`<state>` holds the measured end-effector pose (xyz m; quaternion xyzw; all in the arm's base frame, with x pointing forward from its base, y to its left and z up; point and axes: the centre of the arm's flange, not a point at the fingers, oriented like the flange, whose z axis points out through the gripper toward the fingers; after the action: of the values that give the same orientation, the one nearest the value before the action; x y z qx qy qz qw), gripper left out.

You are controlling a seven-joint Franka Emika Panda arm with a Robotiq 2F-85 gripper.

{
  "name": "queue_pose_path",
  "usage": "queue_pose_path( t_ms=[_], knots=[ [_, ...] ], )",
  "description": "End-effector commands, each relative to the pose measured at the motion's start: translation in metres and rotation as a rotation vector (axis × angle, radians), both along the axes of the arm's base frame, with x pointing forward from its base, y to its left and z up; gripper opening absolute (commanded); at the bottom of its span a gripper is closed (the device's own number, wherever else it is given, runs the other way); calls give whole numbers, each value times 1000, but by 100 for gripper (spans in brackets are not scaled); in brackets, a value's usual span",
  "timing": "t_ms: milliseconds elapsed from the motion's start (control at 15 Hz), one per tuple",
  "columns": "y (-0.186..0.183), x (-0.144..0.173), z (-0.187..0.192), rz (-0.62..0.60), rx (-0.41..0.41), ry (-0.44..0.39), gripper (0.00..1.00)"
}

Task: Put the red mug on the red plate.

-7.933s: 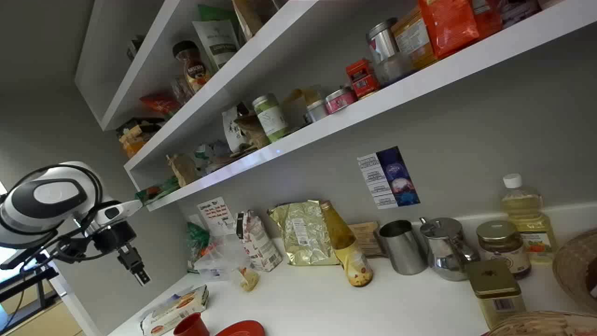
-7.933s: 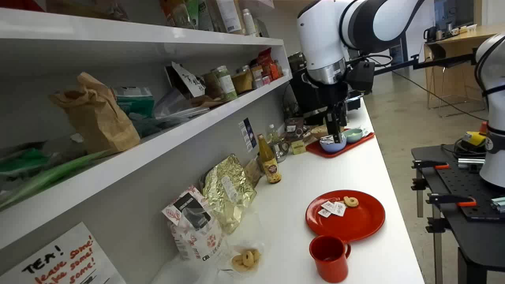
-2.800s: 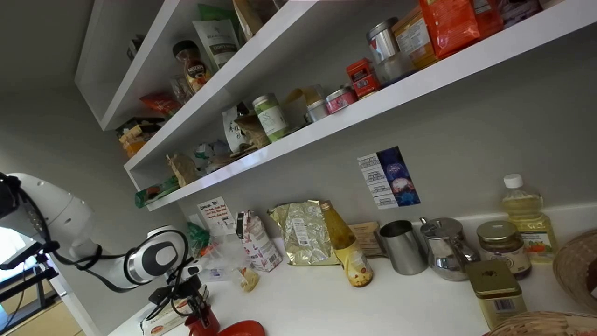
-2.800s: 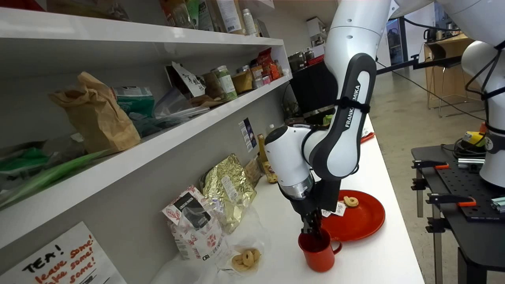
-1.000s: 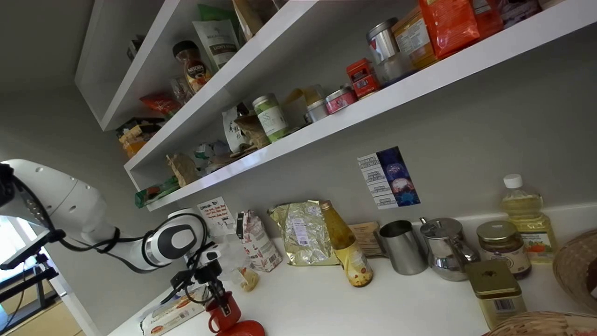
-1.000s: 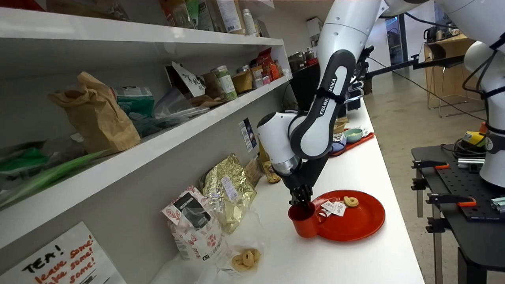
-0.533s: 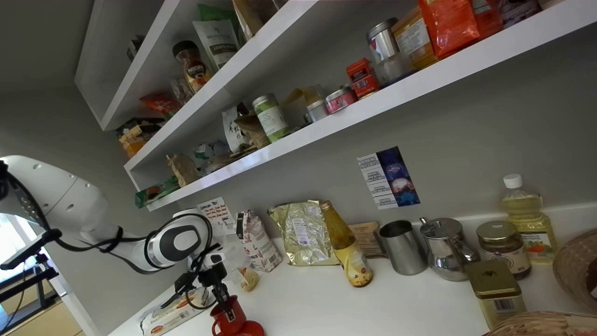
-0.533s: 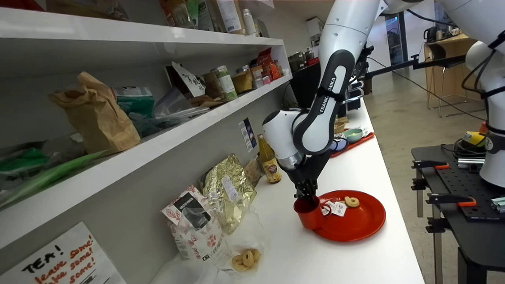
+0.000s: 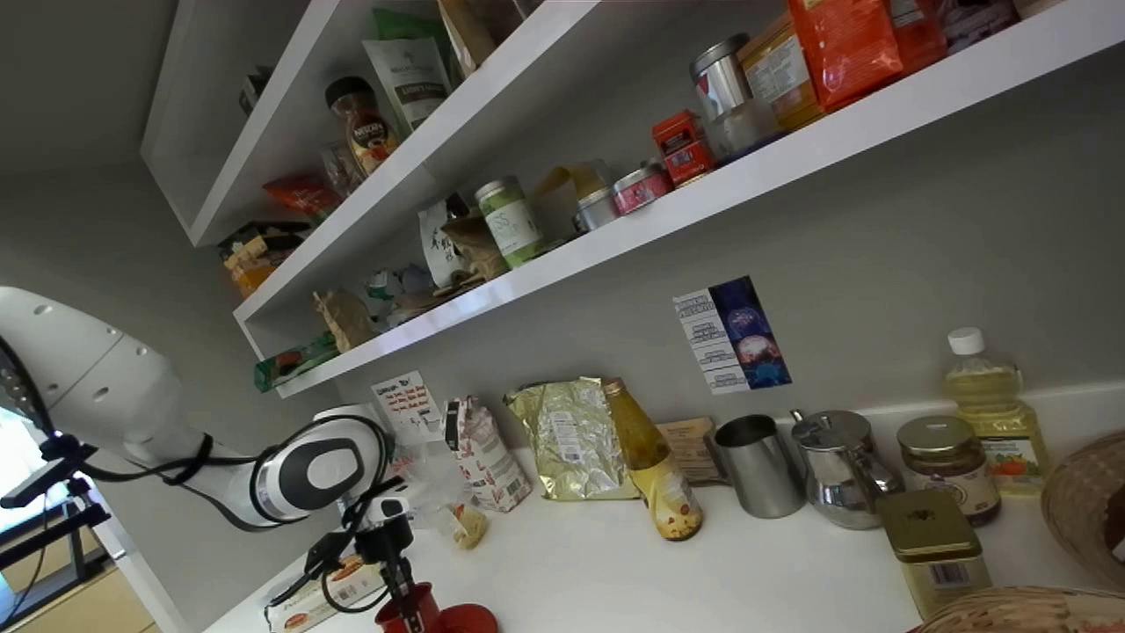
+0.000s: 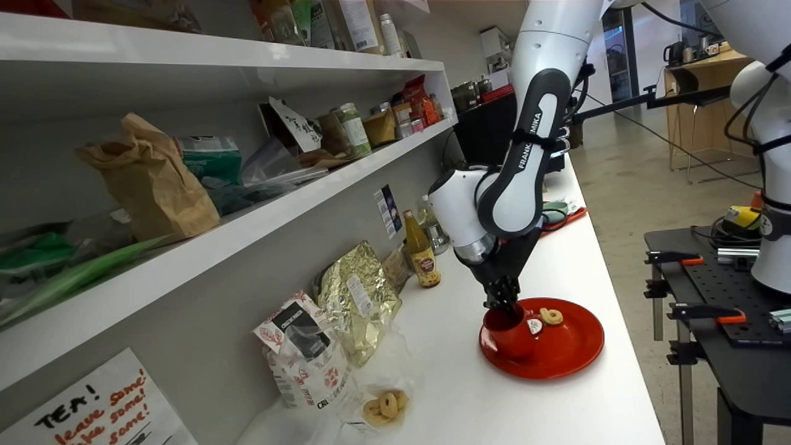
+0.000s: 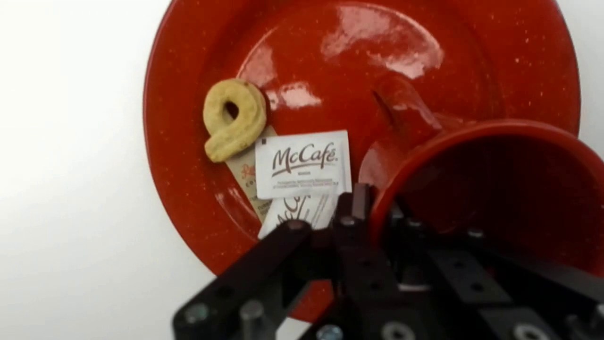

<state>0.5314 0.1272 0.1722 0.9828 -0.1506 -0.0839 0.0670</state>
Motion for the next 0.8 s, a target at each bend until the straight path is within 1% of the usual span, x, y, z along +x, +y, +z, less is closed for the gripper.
queue_pose_path(
  t_ms=[0,133,200,267,333,400,467,533,667,733],
  knots=[
    [14,-42,-3,33,31,52,2],
    [26,-62,-14,55,35,101,1],
    [28,-71,-16,72,41,113,10],
    [34,-72,-14,78,45,111,32],
    [36,-76,-14,85,48,118,22],
    [43,-85,-13,88,48,131,36],
    [46,-88,-13,94,51,135,42],
    [42,-74,-22,73,34,123,24],
    [47,-82,-22,85,35,131,38],
    [47,-83,-22,87,35,132,42]
  ],
)
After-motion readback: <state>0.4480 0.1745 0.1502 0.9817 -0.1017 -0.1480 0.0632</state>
